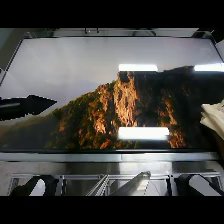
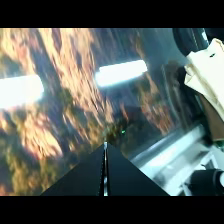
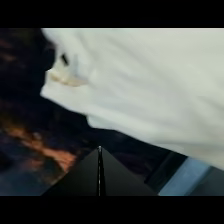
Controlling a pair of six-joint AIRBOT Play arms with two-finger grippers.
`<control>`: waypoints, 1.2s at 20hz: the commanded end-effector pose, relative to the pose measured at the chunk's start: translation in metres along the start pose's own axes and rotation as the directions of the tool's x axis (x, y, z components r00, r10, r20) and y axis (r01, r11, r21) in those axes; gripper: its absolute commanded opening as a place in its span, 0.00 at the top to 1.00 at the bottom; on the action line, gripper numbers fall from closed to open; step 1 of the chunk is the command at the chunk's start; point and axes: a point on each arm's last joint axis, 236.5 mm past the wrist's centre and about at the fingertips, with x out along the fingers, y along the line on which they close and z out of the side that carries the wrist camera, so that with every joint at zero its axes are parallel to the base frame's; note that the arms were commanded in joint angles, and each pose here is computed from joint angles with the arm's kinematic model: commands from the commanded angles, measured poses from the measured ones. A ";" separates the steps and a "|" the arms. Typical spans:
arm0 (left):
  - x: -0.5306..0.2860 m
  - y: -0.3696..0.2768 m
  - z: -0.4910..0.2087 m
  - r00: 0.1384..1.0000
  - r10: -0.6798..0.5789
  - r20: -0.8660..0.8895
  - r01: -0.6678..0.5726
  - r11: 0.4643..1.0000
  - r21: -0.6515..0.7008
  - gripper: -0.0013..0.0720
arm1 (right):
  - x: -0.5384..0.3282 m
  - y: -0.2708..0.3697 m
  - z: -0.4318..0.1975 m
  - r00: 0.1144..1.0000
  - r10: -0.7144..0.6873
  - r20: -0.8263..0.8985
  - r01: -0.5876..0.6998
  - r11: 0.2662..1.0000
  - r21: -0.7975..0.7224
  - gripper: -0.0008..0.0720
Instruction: Fold the shirts.
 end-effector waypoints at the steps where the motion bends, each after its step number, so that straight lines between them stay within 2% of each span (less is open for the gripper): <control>1: -0.010 -0.017 -0.009 0.998 0.025 0.060 -0.030 0.997 0.077 0.95 | -0.025 0.090 -0.041 0.983 0.178 -0.041 -0.182 0.950 -0.255 0.96; 3: -0.008 -0.021 -0.033 0.998 0.020 0.053 -0.024 0.997 0.077 0.95 | -0.040 0.128 -0.073 0.969 0.242 -0.058 -0.245 0.885 -0.395 0.96; 6: -0.006 -0.031 -0.072 0.998 0.017 0.061 -0.024 0.994 0.107 0.95 | -0.051 0.161 -0.149 0.935 0.332 -0.127 -0.342 0.738 -0.582 0.97; 11: -0.002 -0.037 -0.118 0.992 0.028 0.126 -0.042 0.993 0.112 0.95 | -0.007 0.131 -0.294 0.863 0.420 -0.282 -0.481 0.509 -0.714 0.96; 13: 0.000 -0.039 -0.130 0.991 0.025 0.132 -0.038 0.995 0.096 0.94 | 0.005 0.121 -0.312 0.841 0.462 -0.282 -0.504 0.477 -0.720 0.96; 24: -0.002 -0.045 -0.139 0.989 0.022 0.149 -0.041 0.991 0.128 0.94 | 0.009 0.118 -0.314 0.844 0.456 -0.283 -0.500 0.477 -0.723 0.96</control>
